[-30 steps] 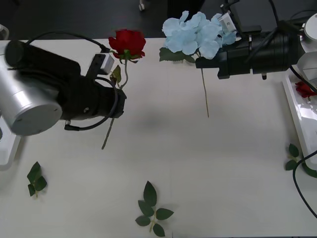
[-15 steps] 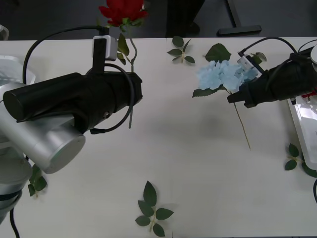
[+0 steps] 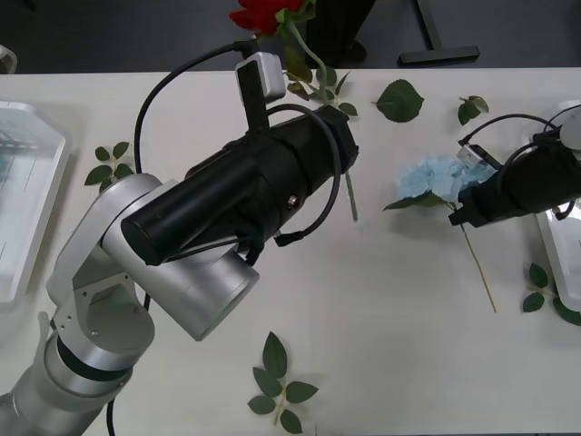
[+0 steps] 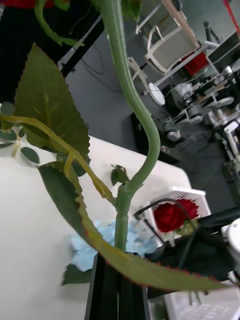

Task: Place the red flowers into the right box and the blue flowers into the left box. If a person shows an open palm, hand one flower to the person first, then continue sorting.

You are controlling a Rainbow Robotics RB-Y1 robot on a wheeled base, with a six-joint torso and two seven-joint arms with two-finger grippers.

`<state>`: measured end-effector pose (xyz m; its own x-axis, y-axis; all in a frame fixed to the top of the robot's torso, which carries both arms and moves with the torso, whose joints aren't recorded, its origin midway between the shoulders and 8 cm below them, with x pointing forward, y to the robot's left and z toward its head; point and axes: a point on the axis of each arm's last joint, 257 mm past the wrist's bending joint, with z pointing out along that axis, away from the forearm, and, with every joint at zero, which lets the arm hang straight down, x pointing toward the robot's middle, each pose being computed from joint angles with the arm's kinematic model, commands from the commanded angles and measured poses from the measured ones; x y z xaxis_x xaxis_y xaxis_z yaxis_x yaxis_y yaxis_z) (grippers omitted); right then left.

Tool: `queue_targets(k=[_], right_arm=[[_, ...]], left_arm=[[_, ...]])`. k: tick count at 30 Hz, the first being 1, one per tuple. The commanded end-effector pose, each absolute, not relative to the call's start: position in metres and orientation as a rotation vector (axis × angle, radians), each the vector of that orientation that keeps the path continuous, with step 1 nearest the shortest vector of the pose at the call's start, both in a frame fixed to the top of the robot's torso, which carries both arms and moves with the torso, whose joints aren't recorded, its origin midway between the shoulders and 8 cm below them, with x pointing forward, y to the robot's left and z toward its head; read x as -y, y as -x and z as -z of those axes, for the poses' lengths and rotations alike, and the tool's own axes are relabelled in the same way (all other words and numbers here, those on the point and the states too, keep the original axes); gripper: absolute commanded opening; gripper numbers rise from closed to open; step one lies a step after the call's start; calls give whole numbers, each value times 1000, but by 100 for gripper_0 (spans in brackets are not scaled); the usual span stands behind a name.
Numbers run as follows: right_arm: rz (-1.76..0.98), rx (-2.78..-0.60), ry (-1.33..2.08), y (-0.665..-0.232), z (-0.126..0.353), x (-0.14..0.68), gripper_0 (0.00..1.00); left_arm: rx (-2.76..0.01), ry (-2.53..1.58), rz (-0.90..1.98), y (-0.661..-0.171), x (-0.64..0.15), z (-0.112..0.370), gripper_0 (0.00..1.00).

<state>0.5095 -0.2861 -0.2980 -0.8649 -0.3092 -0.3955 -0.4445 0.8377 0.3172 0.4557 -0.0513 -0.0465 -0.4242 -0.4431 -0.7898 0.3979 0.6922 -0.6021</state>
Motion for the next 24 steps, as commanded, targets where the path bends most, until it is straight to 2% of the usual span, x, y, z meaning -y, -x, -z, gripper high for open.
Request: queue_targets(k=[1,4,6,7,8,9,12,16,24], right_arm=[[-494,-2698,568,-510,298,312,27],[-486,-2699,577,-509,297,316,55],[-484,-2696,584,-509,295,318,67],[-484,-2696,584,-509,295,318,67],[-486,-2687,601,-508,292,322,77],[-487,-2677,634,-507,289,324,81],[-501,-2648,692,-503,276,334,88],[-580,-2576,818,-488,246,344,92],[-825,-2298,1063,-462,187,318,92]], left_arm=[[-1676,16,1026,-441,89,-1,0],[-1633,32,1047,-444,97,-10,0],[-1598,27,1026,-450,100,-12,0],[-1598,27,1026,-450,100,-12,0],[-1563,21,1000,-458,102,-10,0],[-1545,17,1001,-460,104,-10,0],[-1523,17,1011,-465,108,-7,0],[-1518,18,1030,-464,110,-8,0],[-1505,24,1047,-463,111,-11,0]])
